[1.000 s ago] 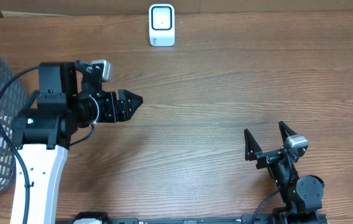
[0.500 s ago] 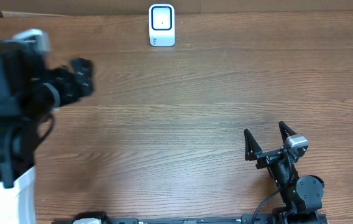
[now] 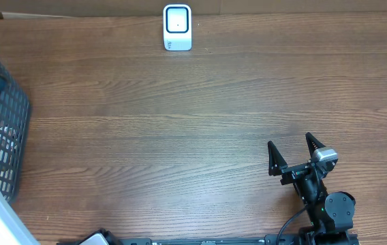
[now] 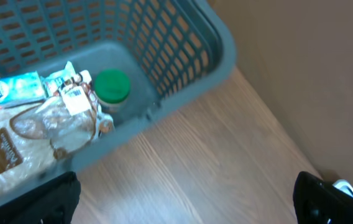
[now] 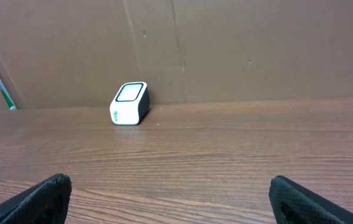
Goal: Scan the item barcode
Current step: 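Move the left gripper over the grey basket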
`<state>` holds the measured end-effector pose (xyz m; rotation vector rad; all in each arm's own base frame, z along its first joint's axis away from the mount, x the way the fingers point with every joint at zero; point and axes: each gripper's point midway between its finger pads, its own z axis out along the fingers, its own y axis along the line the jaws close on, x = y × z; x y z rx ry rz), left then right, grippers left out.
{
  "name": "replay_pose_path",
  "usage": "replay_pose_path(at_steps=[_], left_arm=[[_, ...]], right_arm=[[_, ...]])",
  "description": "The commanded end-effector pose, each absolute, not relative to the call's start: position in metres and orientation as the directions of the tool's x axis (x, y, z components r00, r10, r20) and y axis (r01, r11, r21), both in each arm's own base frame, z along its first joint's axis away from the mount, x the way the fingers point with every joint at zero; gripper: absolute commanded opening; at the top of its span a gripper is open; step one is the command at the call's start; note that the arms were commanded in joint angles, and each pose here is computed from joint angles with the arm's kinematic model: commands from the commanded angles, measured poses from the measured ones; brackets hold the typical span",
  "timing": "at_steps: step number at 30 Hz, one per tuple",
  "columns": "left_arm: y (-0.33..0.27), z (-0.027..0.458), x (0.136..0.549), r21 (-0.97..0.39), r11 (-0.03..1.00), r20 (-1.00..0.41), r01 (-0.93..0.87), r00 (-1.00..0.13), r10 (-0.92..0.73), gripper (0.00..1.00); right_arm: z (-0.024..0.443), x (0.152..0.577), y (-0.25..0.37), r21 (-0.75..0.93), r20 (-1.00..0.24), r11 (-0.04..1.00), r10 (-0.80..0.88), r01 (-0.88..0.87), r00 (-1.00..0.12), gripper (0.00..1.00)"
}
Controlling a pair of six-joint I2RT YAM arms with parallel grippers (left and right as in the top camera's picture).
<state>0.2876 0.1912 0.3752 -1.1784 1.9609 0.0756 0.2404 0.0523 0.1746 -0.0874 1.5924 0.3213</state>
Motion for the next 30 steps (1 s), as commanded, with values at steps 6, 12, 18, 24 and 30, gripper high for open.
replay_pose_path(at_steps=[6, 12, 18, 24, 30], left_arm=[[0.257, 0.373, 0.295, -0.39, 0.456, -0.685, -0.8, -0.079, -0.724, 1.0], [0.297, 0.362, 0.28, -0.318, 0.425, -0.714, -0.848, -0.081, -0.696, 0.98], [0.323, 0.314, 0.259, -0.239, 0.326, -0.623, -0.915, -0.112, -0.774, 0.95], [0.348, 0.279, 0.237, -0.181, 0.264, -0.555, -0.948, -0.123, -0.823, 0.9], [0.359, 0.263, 0.23, -0.144, 0.251, -0.531, -0.957, -0.14, -0.836, 0.99]], right_arm=[[0.173, 0.24, 0.054, 0.153, -0.988, 0.953, 0.145, -0.26, -0.051, 1.0], [0.173, 0.24, 0.054, 0.153, -0.988, 0.953, 0.145, -0.26, -0.051, 1.0], [0.173, 0.24, 0.054, 0.153, -0.988, 0.953, 0.145, -0.26, -0.051, 1.0], [0.173, 0.24, 0.054, 0.153, -0.988, 0.953, 0.145, -0.26, -0.051, 1.0], [0.173, 0.24, 0.054, 0.154, -0.988, 0.953, 0.145, -0.26, -0.051, 1.0]])
